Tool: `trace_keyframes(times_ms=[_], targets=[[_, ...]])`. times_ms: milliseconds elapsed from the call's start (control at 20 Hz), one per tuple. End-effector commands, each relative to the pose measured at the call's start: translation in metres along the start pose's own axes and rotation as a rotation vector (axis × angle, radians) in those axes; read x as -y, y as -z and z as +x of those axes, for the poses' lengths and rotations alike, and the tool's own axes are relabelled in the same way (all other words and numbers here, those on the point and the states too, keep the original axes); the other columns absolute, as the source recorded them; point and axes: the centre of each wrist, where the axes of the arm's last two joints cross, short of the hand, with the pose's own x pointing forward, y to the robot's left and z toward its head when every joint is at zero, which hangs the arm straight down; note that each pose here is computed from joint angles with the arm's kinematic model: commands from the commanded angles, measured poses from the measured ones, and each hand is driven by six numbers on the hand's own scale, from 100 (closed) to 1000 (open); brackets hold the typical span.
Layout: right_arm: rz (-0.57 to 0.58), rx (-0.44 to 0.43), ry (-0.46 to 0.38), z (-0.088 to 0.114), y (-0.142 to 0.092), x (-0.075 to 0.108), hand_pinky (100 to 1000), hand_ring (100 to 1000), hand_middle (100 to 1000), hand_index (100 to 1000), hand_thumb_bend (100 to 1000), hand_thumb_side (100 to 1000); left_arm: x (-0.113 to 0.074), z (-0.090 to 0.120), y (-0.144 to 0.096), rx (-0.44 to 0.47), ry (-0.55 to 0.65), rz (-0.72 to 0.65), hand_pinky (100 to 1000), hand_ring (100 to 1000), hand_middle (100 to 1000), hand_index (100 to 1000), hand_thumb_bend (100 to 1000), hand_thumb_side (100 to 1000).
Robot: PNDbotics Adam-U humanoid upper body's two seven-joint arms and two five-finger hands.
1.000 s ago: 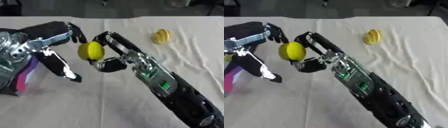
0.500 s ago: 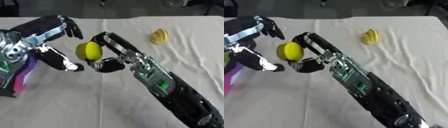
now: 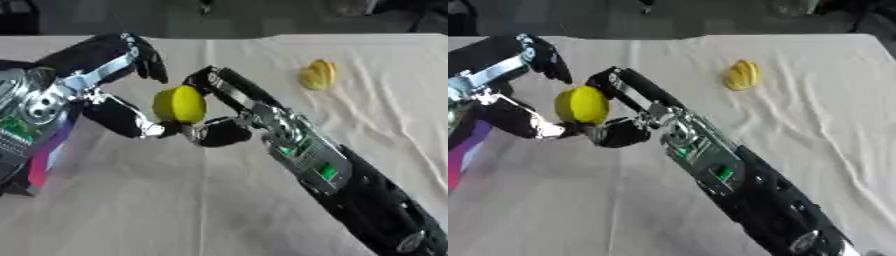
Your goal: Pick up the objects with one hand, pass them to the other hand, and then place them into the box on the other side of the table.
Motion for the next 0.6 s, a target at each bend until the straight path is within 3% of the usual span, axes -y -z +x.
trace_keyframes(times_ms=[50,500,600], targets=[[-0.004,0.024,-0.003,0.0062,0.0014,0.0035,763,595,467,566,100,100,-0.0092,0.0034,0.001,0.03,-0.014,0.027,715,619,561,612,535,297],[-0.002,0.021,0.004,0.0052,0.0009,0.0027,762,594,468,567,100,100,-0.0067,0.0038,0.0025,0.095,-0.06,-0.007,714,590,519,551,333,101],[0.004,0.022,0.004,0.0049,0.0008,0.0026,761,594,468,567,100,100,-0.0059,0.0033,0.003,0.099,-0.059,-0.019,716,592,521,552,296,100]])
